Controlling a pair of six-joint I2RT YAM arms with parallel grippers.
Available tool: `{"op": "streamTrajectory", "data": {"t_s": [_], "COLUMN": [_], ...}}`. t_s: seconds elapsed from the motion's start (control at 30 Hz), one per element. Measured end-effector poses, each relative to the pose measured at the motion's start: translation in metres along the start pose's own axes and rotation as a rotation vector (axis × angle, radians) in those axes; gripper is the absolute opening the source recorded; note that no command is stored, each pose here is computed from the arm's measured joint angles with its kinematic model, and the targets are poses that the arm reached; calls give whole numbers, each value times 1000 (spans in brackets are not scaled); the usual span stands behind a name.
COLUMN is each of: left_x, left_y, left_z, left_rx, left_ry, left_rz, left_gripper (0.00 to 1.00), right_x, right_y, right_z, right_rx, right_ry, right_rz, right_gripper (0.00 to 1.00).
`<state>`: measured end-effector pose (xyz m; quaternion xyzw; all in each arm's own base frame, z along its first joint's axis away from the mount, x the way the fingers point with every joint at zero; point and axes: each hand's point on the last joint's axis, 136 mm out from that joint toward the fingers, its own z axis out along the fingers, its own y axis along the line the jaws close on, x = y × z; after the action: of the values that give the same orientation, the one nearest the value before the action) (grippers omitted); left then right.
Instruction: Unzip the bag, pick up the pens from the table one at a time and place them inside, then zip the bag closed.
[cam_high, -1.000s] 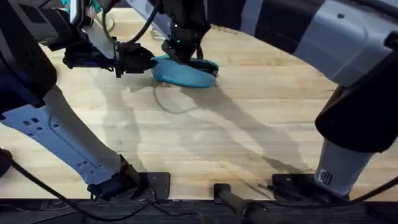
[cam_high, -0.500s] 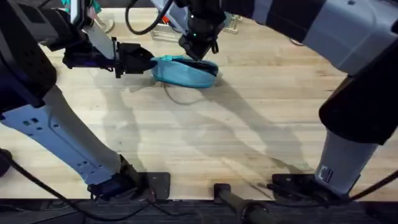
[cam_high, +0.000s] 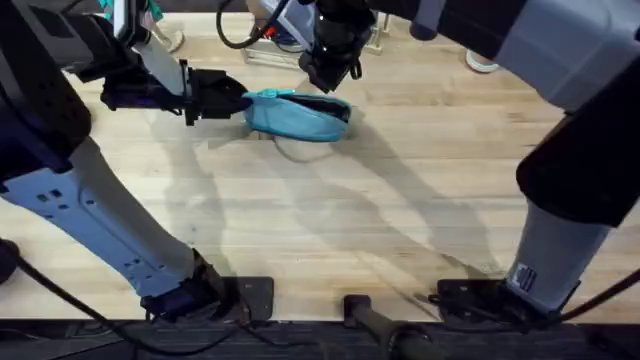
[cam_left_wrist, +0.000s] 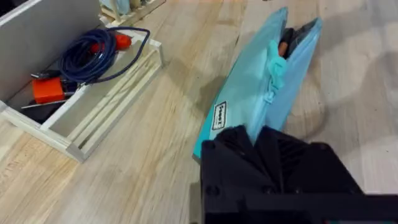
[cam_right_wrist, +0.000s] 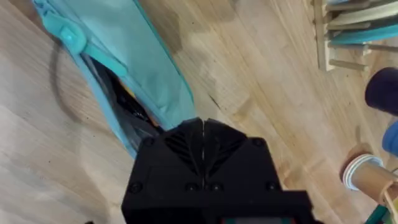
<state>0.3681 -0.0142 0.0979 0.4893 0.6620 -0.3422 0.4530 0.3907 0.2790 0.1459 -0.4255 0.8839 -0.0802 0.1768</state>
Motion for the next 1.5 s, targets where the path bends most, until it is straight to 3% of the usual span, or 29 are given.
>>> {"op": "streamTrajectory", "data": {"t_s": [0.2,0.23,0.4,0.43,0.67,0.93,1.13,1.5], "left_x": [0,0,0,0,0,0,0,0], "left_y": [0,0,0,0,0,0,0,0], "left_z": [0,0,0,0,0,0,0,0], "left_rx": [0,0,0,0,0,0,0,0], "left_ry": [0,0,0,0,0,0,0,0], "left_rz": [0,-1,0,0,0,-1,0,0], "left_gripper": [42,42,42,42,42,42,42,42], "right_x": [0,0,-2,-3,-13,-19,-20,-24], "right_y": [0,0,-1,-1,-2,16,22,29], "right_z": [0,0,-1,-2,-30,-92,-96,-100], "right_rx": [0,1,2,3,-12,-227,-327,-337], "right_ry": [0,-1,-6,-9,-81,-247,-303,-364], "right_rz": [-4,-4,-7,-9,-28,-125,-211,-399], "right_gripper": [59,151,875,967,997,998,997,998]}}
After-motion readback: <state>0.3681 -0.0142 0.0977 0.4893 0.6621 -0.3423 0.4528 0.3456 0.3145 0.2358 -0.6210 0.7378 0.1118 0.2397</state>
